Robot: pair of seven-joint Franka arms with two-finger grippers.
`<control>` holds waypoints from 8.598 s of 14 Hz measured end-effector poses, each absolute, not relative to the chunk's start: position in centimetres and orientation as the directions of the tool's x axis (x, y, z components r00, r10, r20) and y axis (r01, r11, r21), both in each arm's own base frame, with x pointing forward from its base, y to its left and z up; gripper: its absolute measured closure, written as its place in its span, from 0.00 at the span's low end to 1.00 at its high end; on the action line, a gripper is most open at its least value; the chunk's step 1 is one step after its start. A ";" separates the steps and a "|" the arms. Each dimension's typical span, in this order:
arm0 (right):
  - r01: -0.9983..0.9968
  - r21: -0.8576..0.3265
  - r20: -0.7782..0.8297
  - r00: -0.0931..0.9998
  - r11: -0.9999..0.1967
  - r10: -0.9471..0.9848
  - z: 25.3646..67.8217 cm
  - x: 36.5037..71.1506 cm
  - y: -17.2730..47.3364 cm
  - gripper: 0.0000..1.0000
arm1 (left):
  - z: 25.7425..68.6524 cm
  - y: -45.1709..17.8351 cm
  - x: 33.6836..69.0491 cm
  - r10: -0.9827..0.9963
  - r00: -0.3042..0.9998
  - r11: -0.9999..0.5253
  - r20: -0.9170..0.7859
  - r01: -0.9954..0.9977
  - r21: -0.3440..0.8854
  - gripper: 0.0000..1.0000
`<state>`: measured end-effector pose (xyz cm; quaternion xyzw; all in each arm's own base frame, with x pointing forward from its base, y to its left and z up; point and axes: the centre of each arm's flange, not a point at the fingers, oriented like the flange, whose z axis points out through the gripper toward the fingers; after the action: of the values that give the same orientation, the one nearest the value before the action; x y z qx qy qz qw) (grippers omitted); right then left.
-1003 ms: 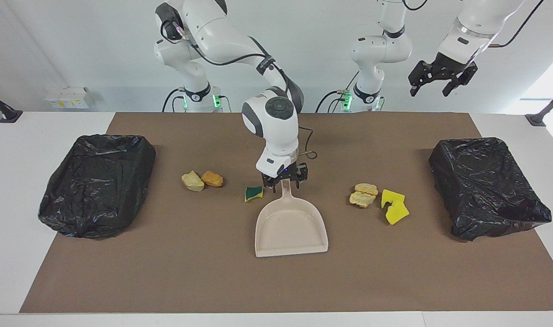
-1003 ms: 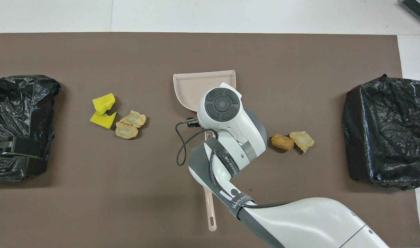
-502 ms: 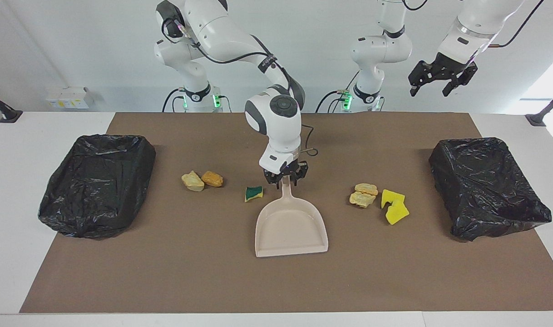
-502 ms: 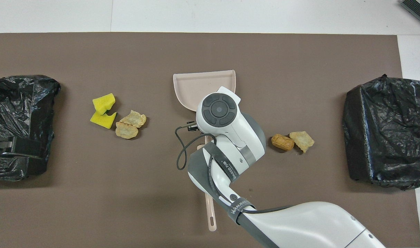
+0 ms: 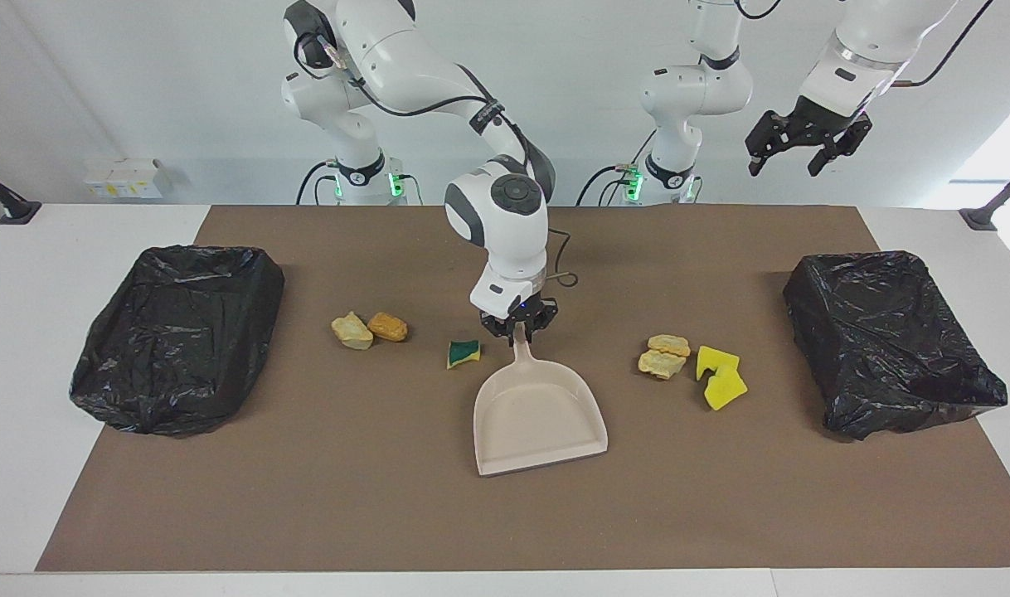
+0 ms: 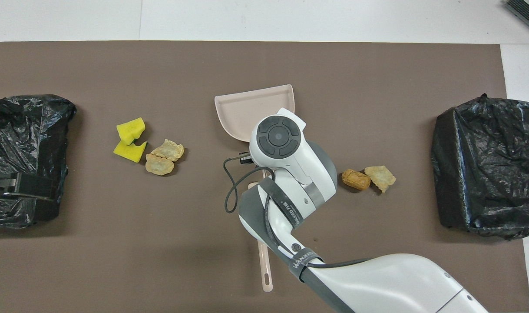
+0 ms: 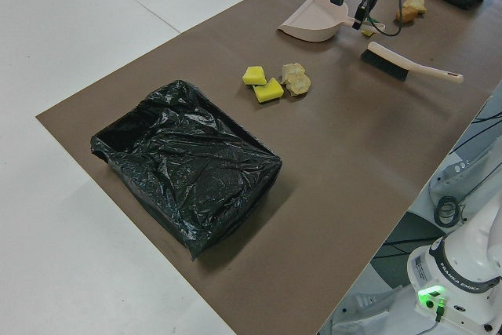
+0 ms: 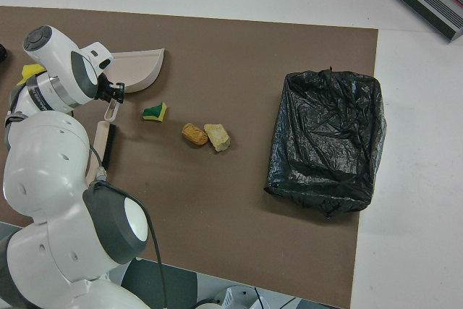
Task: Sweep and dump trash in bin
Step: 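Reach the right gripper to the dustpan handle and grasp it, then lift the dustpan with the right gripper while the left gripper reaches the brush, then grasp the brush with the left gripper and carry it toward the sponges, then sweep the sponges and bread into the dustpan with the left gripper's brush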
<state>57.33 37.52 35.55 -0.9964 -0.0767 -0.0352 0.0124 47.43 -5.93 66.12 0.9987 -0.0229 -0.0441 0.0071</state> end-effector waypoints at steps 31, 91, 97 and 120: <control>0.967 -0.043 -0.195 0.239 -0.251 0.951 44.5 60.3 16.3 0.69 | 33.4 -43.4 29.7 -0.018 0.997 -1.000 -0.074 -0.017 0.013 0.00; 0.997 0.010 -0.240 0.082 -0.082 0.967 39.1 53.6 29.6 0.69 | 34.5 -12.5 50.5 -0.204 0.953 -0.978 -0.223 -0.207 0.010 0.74; 0.992 0.033 -0.193 0.128 -0.124 0.973 38.1 53.6 30.8 0.69 | 34.8 -19.3 47.3 -0.228 0.946 -0.973 -0.229 -0.216 0.077 0.74; 0.975 0.048 0.017 0.215 -0.216 0.976 41.1 57.5 27.3 0.69 | 50.3 -25.0 42.5 -0.035 0.966 -0.990 -0.257 0.002 0.139 0.74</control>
<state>57.49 27.28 41.11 -0.7793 -0.6261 -0.0216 -0.0136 42.50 -24.99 50.33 0.9890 -0.0083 -0.1307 0.0693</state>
